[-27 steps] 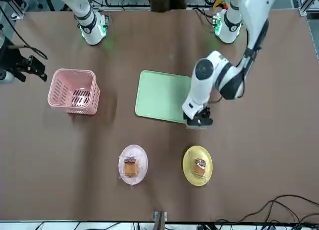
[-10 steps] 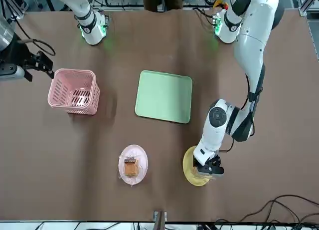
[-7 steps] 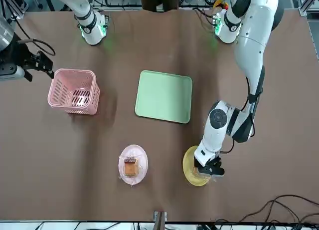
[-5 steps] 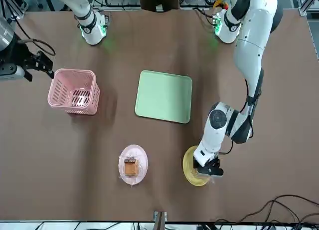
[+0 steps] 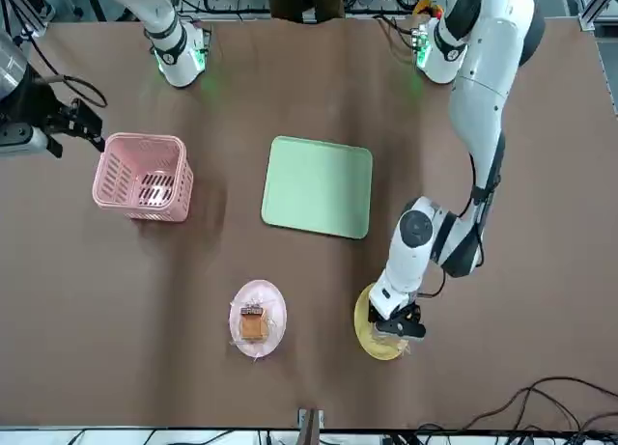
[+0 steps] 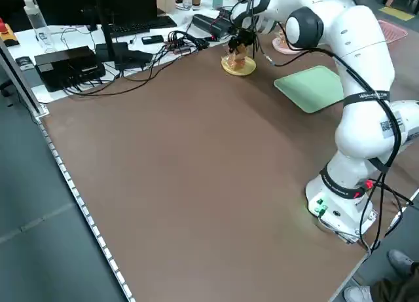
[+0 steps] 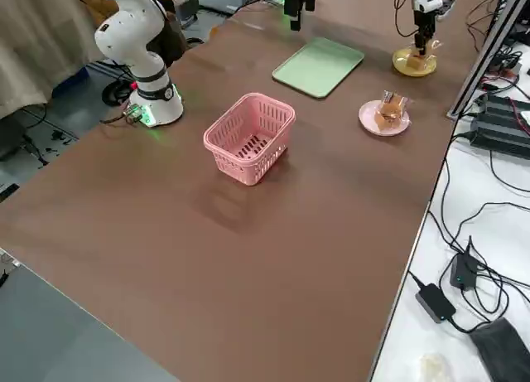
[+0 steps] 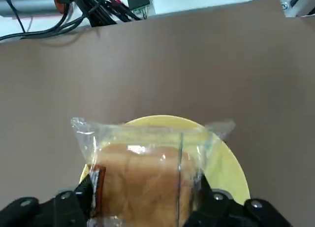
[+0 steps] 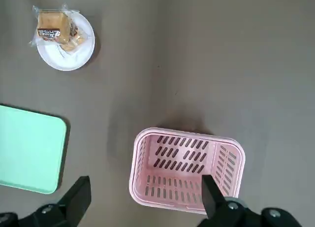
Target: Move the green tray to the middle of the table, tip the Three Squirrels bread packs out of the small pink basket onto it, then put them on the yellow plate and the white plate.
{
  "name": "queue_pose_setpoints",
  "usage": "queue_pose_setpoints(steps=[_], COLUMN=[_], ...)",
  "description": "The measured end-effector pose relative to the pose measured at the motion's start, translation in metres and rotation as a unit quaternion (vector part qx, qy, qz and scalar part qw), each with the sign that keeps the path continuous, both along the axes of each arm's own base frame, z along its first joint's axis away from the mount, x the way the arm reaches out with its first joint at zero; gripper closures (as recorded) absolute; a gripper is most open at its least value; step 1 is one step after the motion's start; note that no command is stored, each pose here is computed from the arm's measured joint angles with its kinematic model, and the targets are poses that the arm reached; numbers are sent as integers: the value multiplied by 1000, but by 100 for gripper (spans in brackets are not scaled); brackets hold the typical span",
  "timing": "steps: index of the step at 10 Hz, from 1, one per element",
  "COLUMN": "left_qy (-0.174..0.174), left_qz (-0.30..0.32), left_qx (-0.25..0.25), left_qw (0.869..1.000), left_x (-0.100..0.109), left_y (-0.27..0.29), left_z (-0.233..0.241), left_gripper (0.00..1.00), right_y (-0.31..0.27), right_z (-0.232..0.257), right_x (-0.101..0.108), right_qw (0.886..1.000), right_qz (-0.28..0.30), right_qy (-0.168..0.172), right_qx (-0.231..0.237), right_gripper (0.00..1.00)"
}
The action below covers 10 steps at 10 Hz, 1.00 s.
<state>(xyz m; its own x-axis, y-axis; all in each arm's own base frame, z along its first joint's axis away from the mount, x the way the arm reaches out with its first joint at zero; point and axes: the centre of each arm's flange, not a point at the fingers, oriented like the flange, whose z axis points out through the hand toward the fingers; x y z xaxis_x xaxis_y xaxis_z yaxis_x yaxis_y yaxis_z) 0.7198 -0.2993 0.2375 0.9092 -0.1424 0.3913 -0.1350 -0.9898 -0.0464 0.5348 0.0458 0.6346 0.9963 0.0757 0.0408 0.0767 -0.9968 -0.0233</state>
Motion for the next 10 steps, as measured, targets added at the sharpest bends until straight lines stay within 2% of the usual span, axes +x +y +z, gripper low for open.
queue_pose_setpoints(steps=[4,6,10], left_qy=[1,1,-10], left_qz=[0,0,3], left_qx=[1,1,-3], left_qw=[1000,1000,1000], left_x=[0,0,6], left_y=[0,0,1], left_z=[-2,-2,12], left_gripper=[11,1,0], right_y=[0,0,0], right_z=[0,0,0], right_x=[0,0,0], right_qw=[1000,1000,1000], right_qz=[0,0,0], right_qy=[0,0,0], right_qx=[0,0,0], right_gripper=[1,1,1])
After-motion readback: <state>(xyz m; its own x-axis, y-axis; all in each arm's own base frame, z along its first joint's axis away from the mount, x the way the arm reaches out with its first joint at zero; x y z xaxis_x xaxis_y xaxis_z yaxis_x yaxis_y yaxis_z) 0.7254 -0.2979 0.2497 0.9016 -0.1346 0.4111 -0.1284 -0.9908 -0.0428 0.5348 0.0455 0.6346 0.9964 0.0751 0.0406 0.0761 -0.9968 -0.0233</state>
